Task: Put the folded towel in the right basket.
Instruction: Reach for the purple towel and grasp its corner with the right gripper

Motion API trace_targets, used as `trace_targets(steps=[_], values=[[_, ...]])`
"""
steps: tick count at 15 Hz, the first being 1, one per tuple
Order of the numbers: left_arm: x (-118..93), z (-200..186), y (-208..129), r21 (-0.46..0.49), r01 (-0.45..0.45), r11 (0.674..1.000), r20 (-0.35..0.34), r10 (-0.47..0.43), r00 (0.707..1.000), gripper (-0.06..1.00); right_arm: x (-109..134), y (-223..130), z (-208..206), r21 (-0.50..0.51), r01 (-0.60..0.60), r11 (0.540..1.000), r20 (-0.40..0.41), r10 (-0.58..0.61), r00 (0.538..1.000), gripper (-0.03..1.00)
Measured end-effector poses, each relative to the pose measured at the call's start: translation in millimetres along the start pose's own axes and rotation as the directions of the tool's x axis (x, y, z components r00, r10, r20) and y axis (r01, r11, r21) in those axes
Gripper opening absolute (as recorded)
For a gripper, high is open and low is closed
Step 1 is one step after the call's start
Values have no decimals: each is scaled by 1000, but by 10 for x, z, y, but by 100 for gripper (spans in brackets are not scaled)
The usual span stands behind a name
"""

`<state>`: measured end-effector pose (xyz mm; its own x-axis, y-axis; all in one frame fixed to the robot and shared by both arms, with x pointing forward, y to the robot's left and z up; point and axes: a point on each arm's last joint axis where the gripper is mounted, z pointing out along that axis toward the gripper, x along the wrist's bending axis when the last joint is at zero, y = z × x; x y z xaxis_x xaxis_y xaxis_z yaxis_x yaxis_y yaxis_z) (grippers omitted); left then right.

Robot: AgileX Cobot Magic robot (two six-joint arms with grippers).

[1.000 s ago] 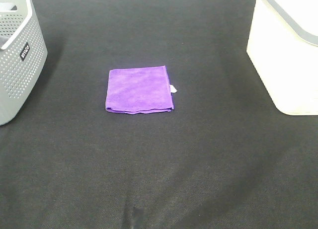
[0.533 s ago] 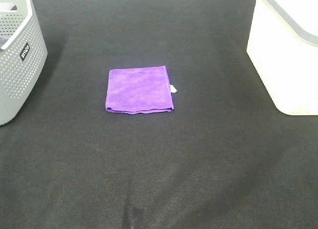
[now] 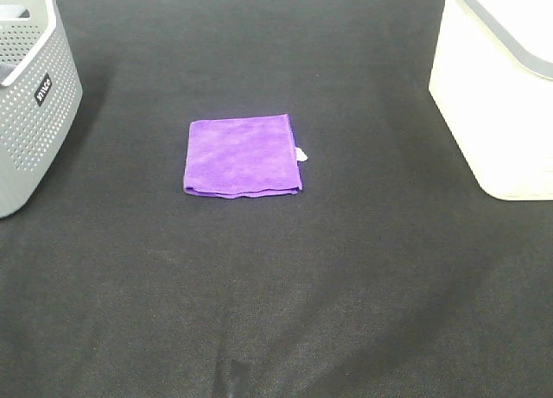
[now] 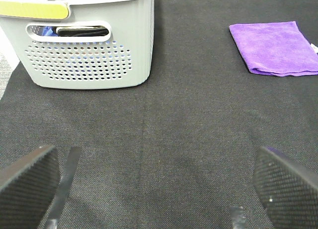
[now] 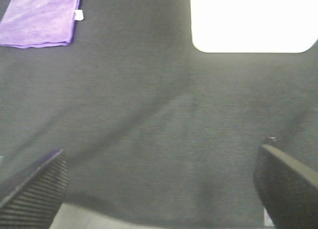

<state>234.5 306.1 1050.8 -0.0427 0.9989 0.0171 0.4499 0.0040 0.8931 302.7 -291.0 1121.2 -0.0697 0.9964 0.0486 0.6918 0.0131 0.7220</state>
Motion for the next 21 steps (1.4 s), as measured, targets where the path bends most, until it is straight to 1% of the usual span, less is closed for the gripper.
trace_targets(steps=[1,2,4,5,6,7,8,9,10,11,12,14,16,17,19,20,21], values=[[0,0,0,0,0,1000,0,0,1000,99,8,369,83,67,-9,998,-12,10,1000,96],[0,0,0,0,0,1000,0,0,1000,99,8,369,83,67,-9,998,-12,10,1000,96],[0,0,0,0,0,1000,0,0,1000,99,23,972,335,142,-13,990,-41,19,999,96],[0,0,0,0,0,1000,0,0,1000,99,48,1221,491,161,2,987,-80,11,997,96],[0,0,0,0,0,1000,0,0,1000,99,93,1475,645,166,17,986,-141,6,990,96],[0,0,0,0,0,1000,0,0,1000,99,231,1807,960,170,43,984,-260,3,966,96],[0,0,0,0,0,1000,0,0,1000,99,377,1981,1261,180,60,982,-325,2,946,96],[0,0,0,0,0,1000,0,0,1000,99,588,2139,1634,193,79,978,-385,1,923,96],[0,0,0,0,0,1000,0,0,1000,99,749,2223,1907,219,82,972,-435,22,900,96],[0,0,0,0,0,1000,0,0,1000,99,892,2258,2237,262,82,962,-479,56,876,96],[0,0,0,0,0,1000,0,0,1000,99,986,2249,2583,316,74,946,-511,104,853,96],[0,0,0,0,0,1000,0,0,1000,99,1036,2171,3063,389,66,919,-521,161,838,96],[0,0,0,0,0,1000,0,0,1000,99,1047,1939,3513,485,65,872,-500,216,839,96],[0,0,0,0,0,1000,0,0,1000,99,1050,1849,3671,508,72,858,-498,224,838,96],[0,0,0,0,0,1000,0,0,1000,99,1043,1697,3948,529,69,846,-484,234,843,96],[0,0,0,0,0,1000,0,0,1000,99,1037,1622,4102,535,56,843,-470,242,849,96],[0,0,0,0,0,1000,0,0,1000,99,1032,1590,4250,520,44,853,-462,237,854,95]])
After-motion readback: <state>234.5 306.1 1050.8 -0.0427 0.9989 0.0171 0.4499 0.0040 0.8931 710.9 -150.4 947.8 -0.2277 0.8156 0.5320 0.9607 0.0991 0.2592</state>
